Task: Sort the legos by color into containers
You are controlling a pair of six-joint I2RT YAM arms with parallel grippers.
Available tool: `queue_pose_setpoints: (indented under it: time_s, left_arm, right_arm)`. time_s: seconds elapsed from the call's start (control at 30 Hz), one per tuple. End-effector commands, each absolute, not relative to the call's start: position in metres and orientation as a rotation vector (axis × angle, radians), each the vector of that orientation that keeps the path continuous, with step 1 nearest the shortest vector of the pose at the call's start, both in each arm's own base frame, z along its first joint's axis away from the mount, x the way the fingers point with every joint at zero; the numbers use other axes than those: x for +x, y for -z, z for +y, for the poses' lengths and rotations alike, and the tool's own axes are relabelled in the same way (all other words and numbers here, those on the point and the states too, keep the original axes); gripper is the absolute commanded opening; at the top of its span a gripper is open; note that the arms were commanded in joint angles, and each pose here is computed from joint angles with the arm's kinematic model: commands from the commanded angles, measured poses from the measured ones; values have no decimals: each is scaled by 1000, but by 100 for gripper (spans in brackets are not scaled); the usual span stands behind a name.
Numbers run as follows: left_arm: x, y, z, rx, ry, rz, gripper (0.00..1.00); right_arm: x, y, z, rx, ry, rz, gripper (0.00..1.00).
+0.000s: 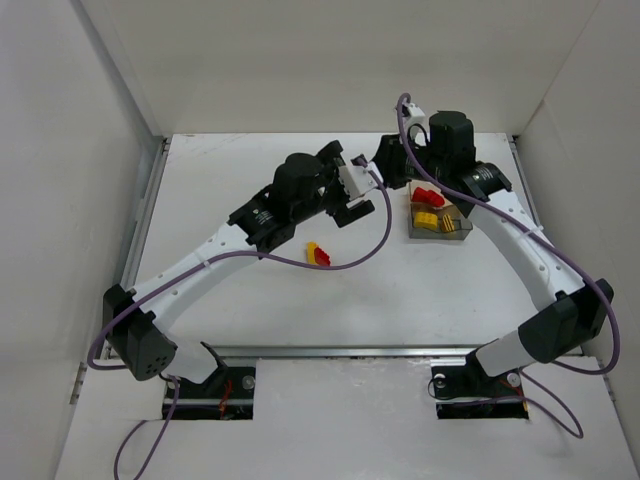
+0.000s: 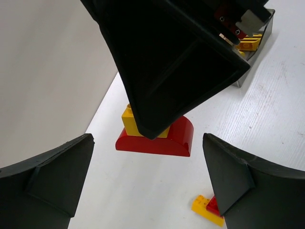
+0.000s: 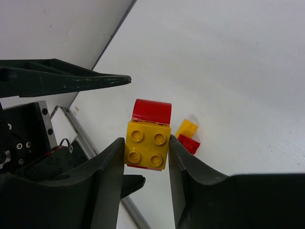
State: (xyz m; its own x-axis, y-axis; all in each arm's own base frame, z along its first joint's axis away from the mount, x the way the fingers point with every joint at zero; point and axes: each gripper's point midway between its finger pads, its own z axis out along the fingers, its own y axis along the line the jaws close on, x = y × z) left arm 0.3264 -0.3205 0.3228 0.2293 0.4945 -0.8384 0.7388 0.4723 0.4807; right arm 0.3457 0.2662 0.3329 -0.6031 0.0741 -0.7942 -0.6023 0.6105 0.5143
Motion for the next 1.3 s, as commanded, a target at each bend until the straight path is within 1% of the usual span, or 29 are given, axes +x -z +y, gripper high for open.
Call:
queue_pose_setpoints:
  time_s: [0.0,0.13,0.17,0.27,0.3,0.53,0.57,0.63,0.7,0.77,0.83,0.87,0.9,1.1,1.17,1.23,1.27]
  left_arm:
    - [319,-360,-322,1134,269,1341,96]
    - [315,-352,-327,1160,307,1353,94]
    - [315,-352,-327,1160,307,1353,89]
    - [317,-350,-327,1154,305,1370,81]
    - [317,-350,-327,1154,305,1370,76]
    - [320,-349,-329,1148,303,1387,61]
    - [320,-349,-329,1148,303,1387,55]
    - [320,-349,-329,1148,303,1387,49]
    - [320,-349,-329,1148,303,1387,49]
    - [320,-346,-329,1155,302,1397,69]
    - [318,-340,-327,1176,294,1412,87]
    - [316,-337,-327,1190,302,1420,98]
    - [316,-337,-327,1190,302,1420,100]
    - [316,-334,-325,1192,293,1434,100]
    - [316,-334,-325,1192,293,1434,95]
    - [319,-337,-324,1179,283,1429,93]
    - [319,-337,-324,1179,283,1429,89]
  right_arm:
    - [342,-348,270,-459,-1041,1940,0]
    - [340,-352,273,-472,-1069,1922,0]
    - [338,-356,273,-474,-1069,1912,0]
    - [338,-356,273,-474,-1069,1912,0]
    - [335,-358,273,-483,-1077,1900,0]
    - [331,-356,273,-498,-1096,1898,0]
    - [331,-356,273,-498,-1096,1898,0]
    - [328,-355,272,-497,-1096,1899,0]
    - [327,-356,273,-505,-1105,1898,0]
    - [325,-361,273,-509,-1105,1879,0]
    - [327,-361,272,-500,-1094,1880,0]
    - [327,-361,272,-500,-1094,1880,0]
    - [327,-361,272,-500,-1094,1880,0]
    - [326,-365,273,-500,-1108,1873,0]
    - [327,-367,273,-502,-1107,1864,0]
    - [327,-367,273,-502,-1107,1864,0]
    - [327,-367,273,-502,-1107,1864,0]
